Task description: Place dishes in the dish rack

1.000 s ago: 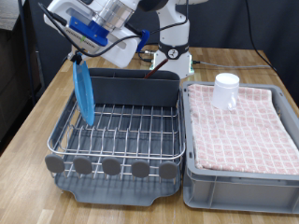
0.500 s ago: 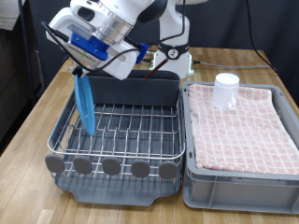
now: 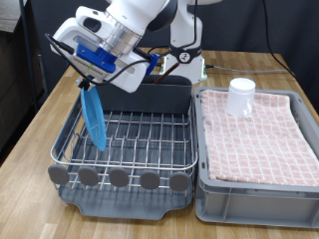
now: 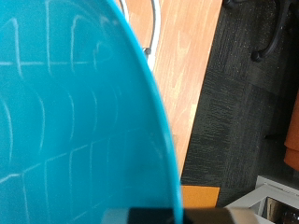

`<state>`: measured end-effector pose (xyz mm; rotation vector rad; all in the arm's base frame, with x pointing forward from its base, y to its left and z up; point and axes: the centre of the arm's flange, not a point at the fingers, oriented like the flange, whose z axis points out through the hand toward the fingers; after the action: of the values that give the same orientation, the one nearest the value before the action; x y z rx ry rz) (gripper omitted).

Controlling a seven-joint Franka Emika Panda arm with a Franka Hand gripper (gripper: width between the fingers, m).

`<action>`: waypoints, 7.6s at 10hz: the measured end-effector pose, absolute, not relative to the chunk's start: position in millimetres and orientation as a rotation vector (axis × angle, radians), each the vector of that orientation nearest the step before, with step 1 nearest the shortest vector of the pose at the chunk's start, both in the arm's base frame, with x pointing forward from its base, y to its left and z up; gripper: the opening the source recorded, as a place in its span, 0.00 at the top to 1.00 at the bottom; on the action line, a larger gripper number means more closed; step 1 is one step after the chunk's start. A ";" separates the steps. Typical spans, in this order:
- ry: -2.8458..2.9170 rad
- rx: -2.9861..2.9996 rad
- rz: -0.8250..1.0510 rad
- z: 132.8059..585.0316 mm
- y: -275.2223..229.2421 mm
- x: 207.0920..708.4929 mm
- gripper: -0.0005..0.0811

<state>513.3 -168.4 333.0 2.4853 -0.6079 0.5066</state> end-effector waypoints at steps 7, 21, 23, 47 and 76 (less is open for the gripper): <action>-0.720 2.482 0.518 327.5 -167.2 511.3 0.84; -0.873 2.960 0.292 464.4 -92.2 505.8 0.01; -0.784 2.998 0.320 475.6 -56.7 506.9 0.01; -0.910 2.949 -0.234 370.8 142.2 444.6 0.01; -1.077 2.912 -0.418 237.9 141.3 445.5 0.75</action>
<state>445.5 141.3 237.9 2.9121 -1.0768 -0.4179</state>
